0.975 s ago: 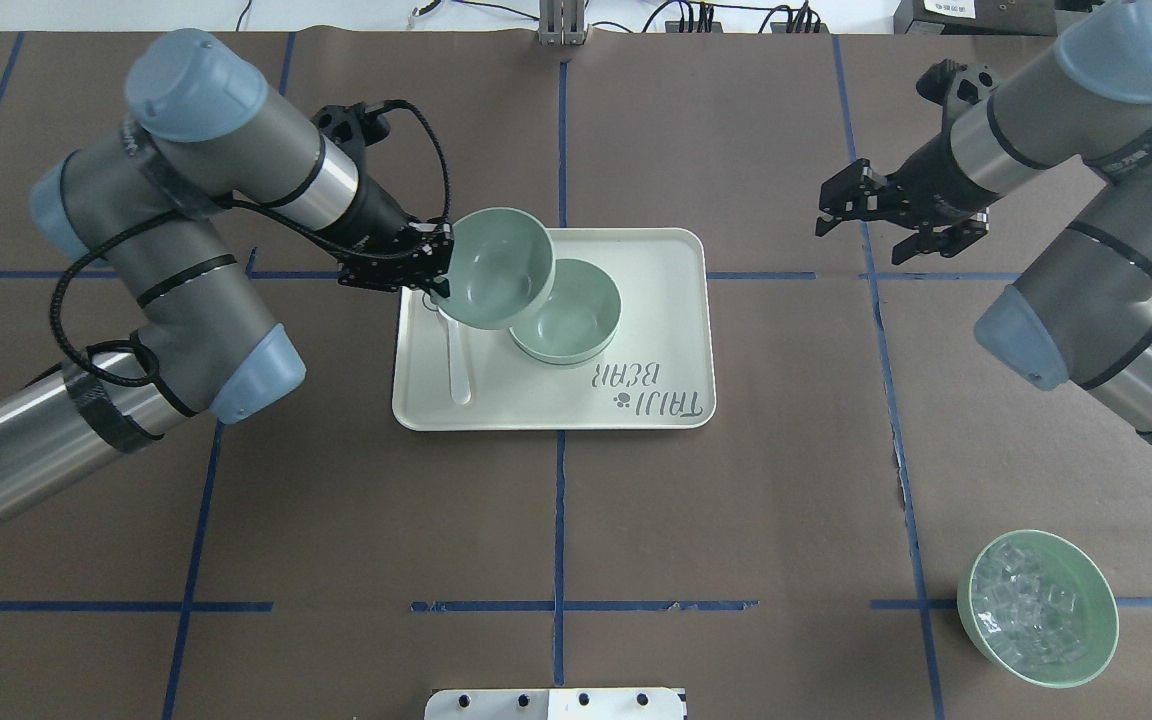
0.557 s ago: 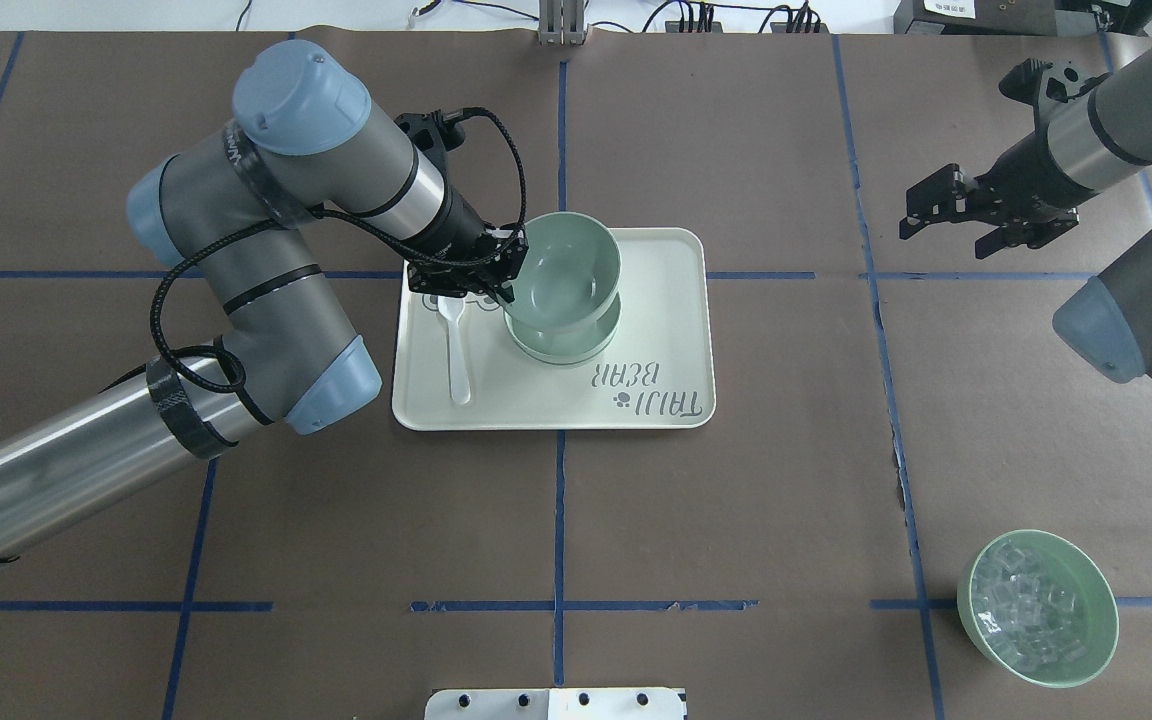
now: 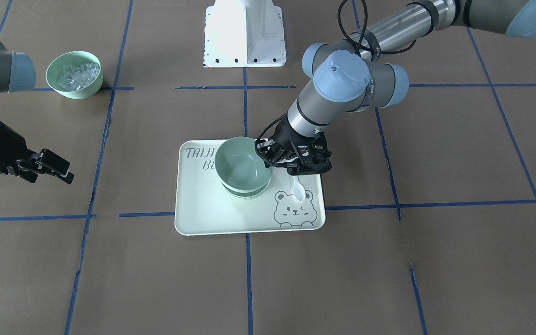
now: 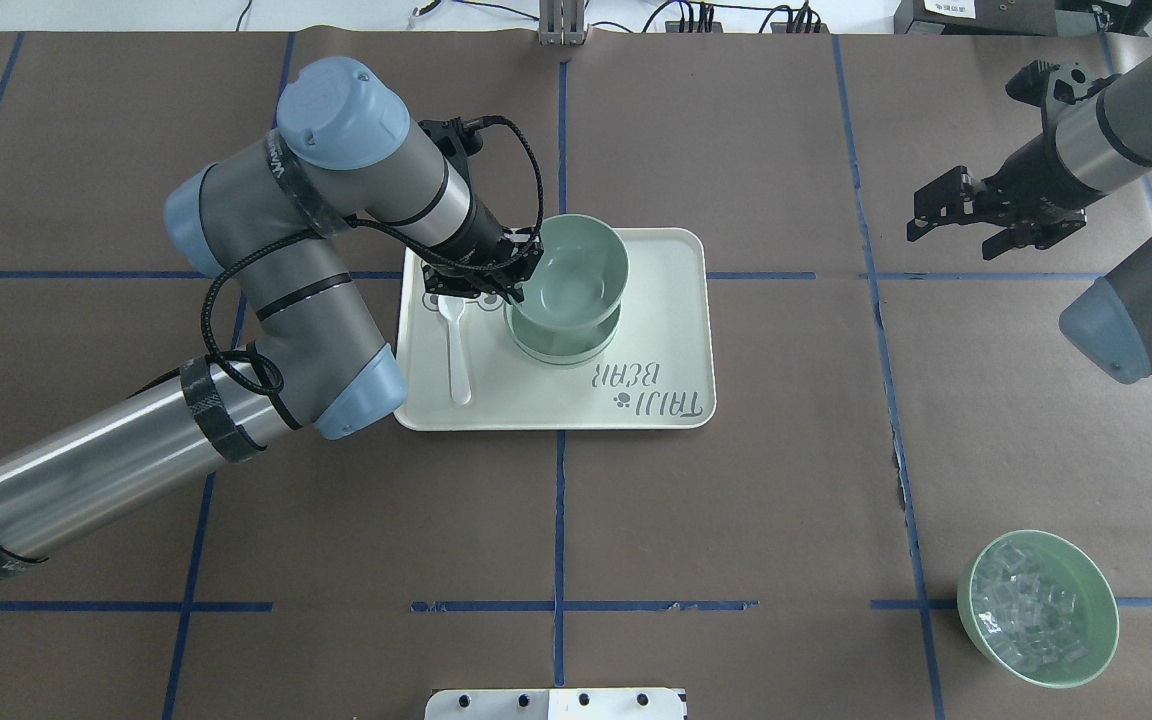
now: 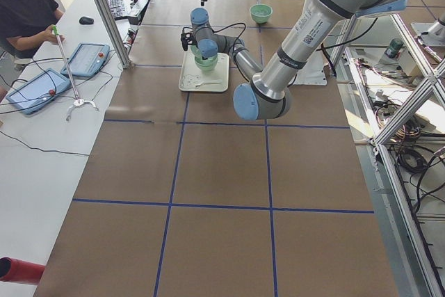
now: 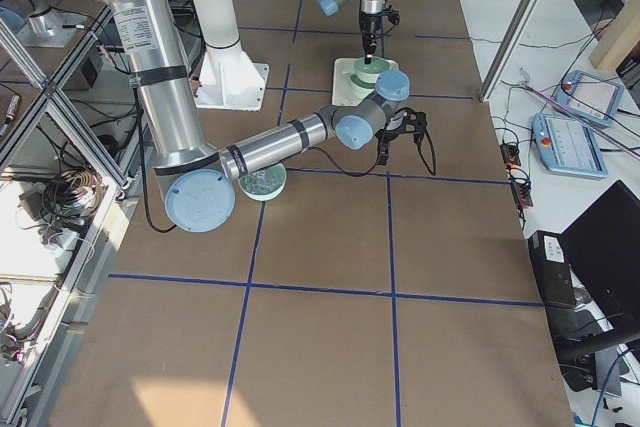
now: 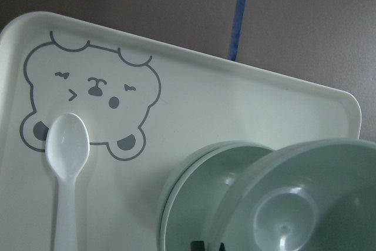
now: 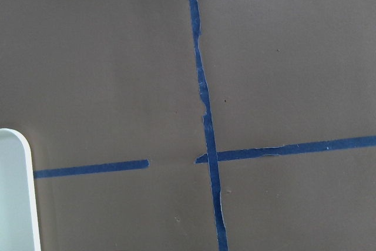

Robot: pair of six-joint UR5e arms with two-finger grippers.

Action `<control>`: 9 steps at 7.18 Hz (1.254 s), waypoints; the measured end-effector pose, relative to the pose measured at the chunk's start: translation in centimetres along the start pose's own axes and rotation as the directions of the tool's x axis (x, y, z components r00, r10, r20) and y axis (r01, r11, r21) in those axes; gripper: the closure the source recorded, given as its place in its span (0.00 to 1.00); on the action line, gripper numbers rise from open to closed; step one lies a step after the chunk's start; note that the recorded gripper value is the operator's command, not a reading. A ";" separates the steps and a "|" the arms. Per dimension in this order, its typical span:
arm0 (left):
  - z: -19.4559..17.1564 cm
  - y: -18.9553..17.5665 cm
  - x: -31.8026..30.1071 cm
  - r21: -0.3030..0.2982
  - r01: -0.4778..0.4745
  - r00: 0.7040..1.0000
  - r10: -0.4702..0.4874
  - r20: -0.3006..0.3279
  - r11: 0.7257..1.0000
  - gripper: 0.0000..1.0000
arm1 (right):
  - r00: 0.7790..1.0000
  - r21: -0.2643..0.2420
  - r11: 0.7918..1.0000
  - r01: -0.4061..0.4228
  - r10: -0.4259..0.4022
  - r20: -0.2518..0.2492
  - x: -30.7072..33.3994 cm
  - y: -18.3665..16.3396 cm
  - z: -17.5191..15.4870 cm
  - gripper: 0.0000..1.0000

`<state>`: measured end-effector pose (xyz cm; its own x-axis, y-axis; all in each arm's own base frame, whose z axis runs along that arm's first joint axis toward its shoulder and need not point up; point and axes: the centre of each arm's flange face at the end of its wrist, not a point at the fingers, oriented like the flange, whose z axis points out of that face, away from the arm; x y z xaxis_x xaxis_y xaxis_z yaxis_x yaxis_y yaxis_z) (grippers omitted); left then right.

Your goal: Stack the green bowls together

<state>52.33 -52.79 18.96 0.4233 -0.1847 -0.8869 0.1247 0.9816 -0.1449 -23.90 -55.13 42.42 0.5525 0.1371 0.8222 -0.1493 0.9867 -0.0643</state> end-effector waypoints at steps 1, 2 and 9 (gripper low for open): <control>0.4 0.4 0.2 0.004 0.001 1.000 -0.001 0.012 1.000 1.00 | 1.000 0.000 1.000 0.000 0.000 0.000 0.0 0.0 0.0 0.00; 0.7 0.6 0.3 0.004 0.001 1.000 -0.001 0.019 1.000 1.00 | 1.000 0.000 1.000 0.000 0.000 0.000 0.0 0.0 0.0 0.00; 1.3 0.8 0.1 -0.001 0.017 0.998 -0.017 0.055 1.000 1.00 | 1.000 0.002 1.000 0.002 -0.002 0.003 -0.2 0.0 -0.1 0.00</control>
<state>53.60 -52.10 19.36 0.4700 -0.2037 -0.8589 0.1308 0.9783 -0.1605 -23.88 -55.10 42.20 0.5503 0.1353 0.8239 -0.1497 0.9868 -0.0621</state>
